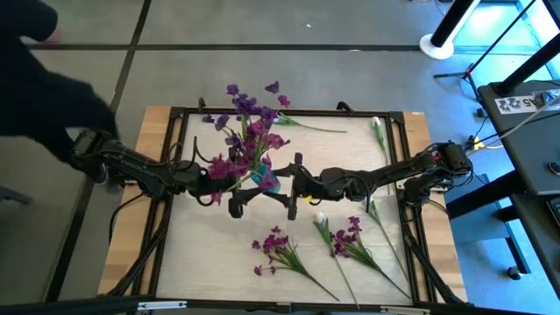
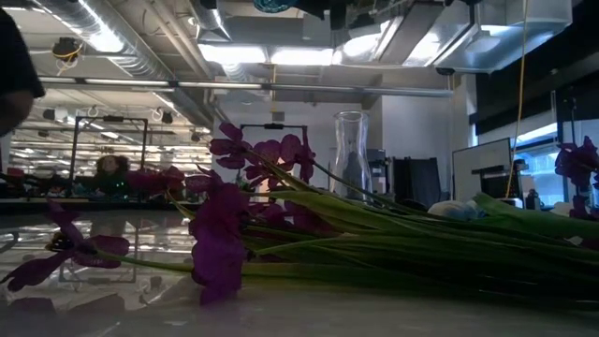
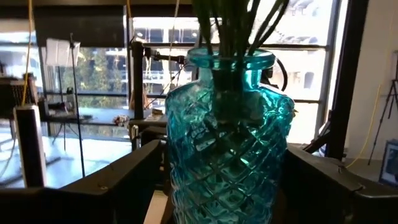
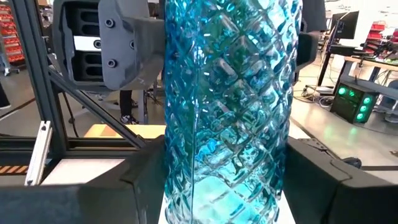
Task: Sort flowers into vase by color
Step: Adjust the blue flower vase
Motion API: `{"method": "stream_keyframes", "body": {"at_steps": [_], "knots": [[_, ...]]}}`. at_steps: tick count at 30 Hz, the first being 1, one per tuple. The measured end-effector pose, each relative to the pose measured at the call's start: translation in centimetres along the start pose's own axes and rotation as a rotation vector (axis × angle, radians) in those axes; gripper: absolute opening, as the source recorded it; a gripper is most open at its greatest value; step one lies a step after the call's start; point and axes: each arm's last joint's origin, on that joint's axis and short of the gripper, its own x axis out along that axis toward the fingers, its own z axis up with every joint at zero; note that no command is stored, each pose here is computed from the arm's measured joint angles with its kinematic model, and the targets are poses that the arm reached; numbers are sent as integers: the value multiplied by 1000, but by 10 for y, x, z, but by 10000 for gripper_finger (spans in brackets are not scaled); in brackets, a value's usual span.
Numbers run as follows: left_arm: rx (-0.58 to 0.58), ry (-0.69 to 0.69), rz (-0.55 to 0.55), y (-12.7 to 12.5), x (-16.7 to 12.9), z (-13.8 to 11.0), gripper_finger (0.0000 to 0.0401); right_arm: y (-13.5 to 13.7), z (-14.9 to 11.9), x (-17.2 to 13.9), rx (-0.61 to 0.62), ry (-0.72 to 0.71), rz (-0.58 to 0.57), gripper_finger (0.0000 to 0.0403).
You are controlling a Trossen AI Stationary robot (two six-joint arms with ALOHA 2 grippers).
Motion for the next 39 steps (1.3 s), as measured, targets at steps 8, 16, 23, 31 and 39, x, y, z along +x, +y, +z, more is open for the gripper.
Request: {"method": "stream_keyframes", "body": {"at_steps": [8, 16, 23, 31, 39], "knots": [[-119, 5, 17, 0, 0, -1, 303, 0, 0, 0, -23, 4, -4, 248], [-117, -36, 2, 4, 2, 3, 303, 0, 0, 0, -22, 3, -4, 248], [-92, -45, -14, 11, 4, 4, 265, -1, 0, 0, 10, 7, -15, 248], [-105, 2, 22, 12, 4, -1, 242, -1, -6, 0, -14, 64, -44, 301], [-17, 128, 166, 26, -20, -12, 242, -1, -7, -2, -27, 98, -45, 335]]}}
